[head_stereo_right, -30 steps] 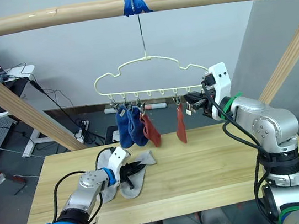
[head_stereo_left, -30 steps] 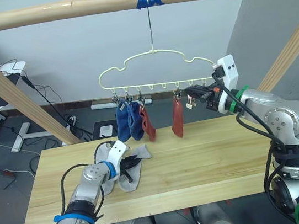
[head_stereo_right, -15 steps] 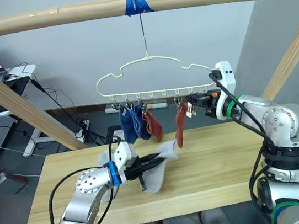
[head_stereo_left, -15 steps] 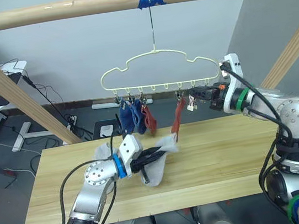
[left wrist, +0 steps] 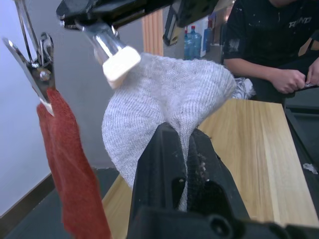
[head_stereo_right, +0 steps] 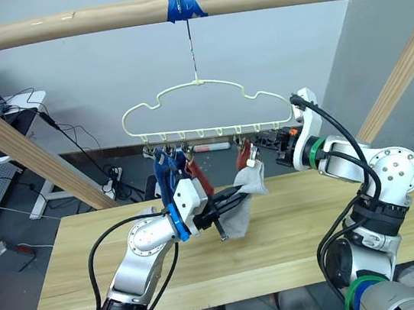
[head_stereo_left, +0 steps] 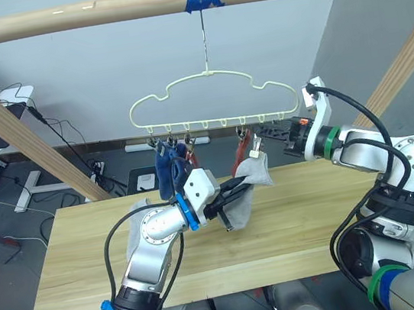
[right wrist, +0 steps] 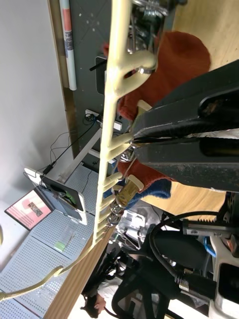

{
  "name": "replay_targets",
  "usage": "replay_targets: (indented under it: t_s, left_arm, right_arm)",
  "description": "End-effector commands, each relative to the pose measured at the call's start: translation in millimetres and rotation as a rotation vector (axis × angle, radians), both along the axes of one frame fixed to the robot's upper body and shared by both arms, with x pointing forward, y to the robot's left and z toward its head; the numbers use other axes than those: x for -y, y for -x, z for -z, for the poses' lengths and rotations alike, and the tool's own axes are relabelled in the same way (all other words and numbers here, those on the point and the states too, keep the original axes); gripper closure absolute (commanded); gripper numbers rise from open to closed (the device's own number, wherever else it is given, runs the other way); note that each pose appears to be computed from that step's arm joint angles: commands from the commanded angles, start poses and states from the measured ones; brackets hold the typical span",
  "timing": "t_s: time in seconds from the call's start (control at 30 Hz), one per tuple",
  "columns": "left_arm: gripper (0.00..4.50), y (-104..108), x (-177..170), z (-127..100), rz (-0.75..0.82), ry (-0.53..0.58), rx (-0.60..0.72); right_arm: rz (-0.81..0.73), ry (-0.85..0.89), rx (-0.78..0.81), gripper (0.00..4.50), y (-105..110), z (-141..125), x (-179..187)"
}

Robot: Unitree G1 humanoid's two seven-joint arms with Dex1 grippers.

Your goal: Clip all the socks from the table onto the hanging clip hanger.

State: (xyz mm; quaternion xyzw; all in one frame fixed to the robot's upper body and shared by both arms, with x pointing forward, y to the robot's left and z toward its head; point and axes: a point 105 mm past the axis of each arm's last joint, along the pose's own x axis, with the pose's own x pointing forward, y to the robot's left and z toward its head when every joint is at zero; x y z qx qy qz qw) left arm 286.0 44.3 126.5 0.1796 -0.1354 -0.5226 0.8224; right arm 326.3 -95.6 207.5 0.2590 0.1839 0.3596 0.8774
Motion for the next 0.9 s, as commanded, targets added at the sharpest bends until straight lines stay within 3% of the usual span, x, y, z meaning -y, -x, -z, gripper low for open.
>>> replay_targets:
  t_s: [0.03, 0.77, 0.9]
  left_arm:
    - [4.48, -0.7, 1.1, -14.6, -0.003, 0.032, 0.078]
    - [4.48, -4.2, -1.2, -19.4, -0.027, 0.053, 0.120]
    - [4.50, -3.9, -0.1, -20.1, -0.021, 0.053, 0.124]
  right_arm:
    - [-0.009, -0.001, 0.014, 4.50, 3.1, -4.8, 0.2]
    - [-0.020, -0.010, -0.015, 4.50, 4.6, -4.7, -2.5]
    - [-0.029, 0.005, -0.007, 3.36, 6.5, -4.4, -2.1]
